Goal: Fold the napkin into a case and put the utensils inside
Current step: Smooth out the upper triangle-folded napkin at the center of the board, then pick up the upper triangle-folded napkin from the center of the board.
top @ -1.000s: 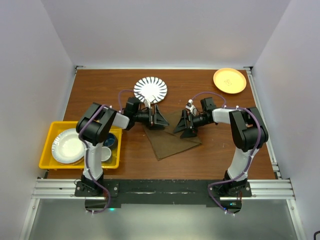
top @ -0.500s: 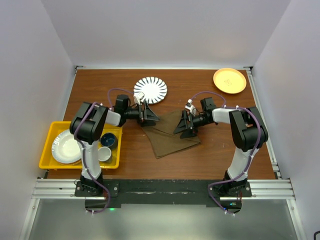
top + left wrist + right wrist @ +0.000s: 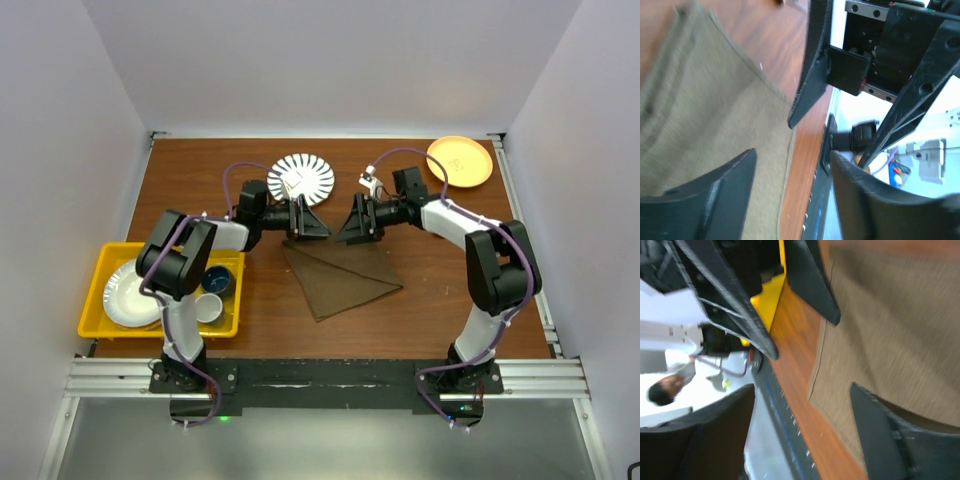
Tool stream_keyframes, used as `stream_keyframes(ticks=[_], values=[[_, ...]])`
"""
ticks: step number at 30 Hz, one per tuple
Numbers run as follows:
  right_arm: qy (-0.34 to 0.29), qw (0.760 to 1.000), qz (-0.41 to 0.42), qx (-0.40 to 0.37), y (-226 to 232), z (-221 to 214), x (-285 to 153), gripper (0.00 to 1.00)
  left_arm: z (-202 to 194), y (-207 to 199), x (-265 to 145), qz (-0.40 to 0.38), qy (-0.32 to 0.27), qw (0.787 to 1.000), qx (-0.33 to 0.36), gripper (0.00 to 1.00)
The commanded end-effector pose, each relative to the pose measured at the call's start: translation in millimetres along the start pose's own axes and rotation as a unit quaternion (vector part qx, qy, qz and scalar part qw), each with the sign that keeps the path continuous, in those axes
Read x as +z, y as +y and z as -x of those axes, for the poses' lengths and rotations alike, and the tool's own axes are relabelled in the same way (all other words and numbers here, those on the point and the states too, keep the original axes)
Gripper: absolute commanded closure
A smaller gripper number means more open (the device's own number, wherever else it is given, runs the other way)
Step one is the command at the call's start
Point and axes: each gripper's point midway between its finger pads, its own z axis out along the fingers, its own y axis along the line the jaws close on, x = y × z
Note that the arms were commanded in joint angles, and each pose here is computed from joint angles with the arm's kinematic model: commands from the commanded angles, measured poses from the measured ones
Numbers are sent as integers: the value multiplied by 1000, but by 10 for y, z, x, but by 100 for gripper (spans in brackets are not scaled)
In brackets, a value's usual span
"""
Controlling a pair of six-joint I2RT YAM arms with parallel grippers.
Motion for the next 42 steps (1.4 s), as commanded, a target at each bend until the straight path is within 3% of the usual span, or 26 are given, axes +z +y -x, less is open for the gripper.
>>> stream_keyframes(ticks=[1,3,7,12,19,23,28,32,35,42], values=[[-33,999,-22,17,-229,261,116,28,331,199,-11,16,-54,998,-14,44],[-34,998,-34,27,-373,262,153,36,335,396,-18,32,-56,997,-31,50],[-36,997,-58,46,-737,214,163,46,290,668,-30,62,-56,995,-54,54],[-3,994,-83,74,-1010,-131,205,49,11,942,-117,112,-28,990,-83,56],[49,991,-78,94,-934,-737,120,49,-414,966,-285,141,14,985,-95,59],[57,994,-56,68,-672,-699,-6,48,-358,696,-309,109,22,993,-35,58],[20,996,-77,-28,-347,-127,-264,47,-162,290,-289,86,29,993,71,59],[-16,983,-164,-74,-542,272,-367,49,228,144,-287,123,17,979,162,63],[-20,978,-198,-65,-757,396,-322,47,349,140,-221,141,31,968,205,64],[1,969,-241,-52,-1103,402,-262,48,449,100,-123,150,30,954,258,64]])
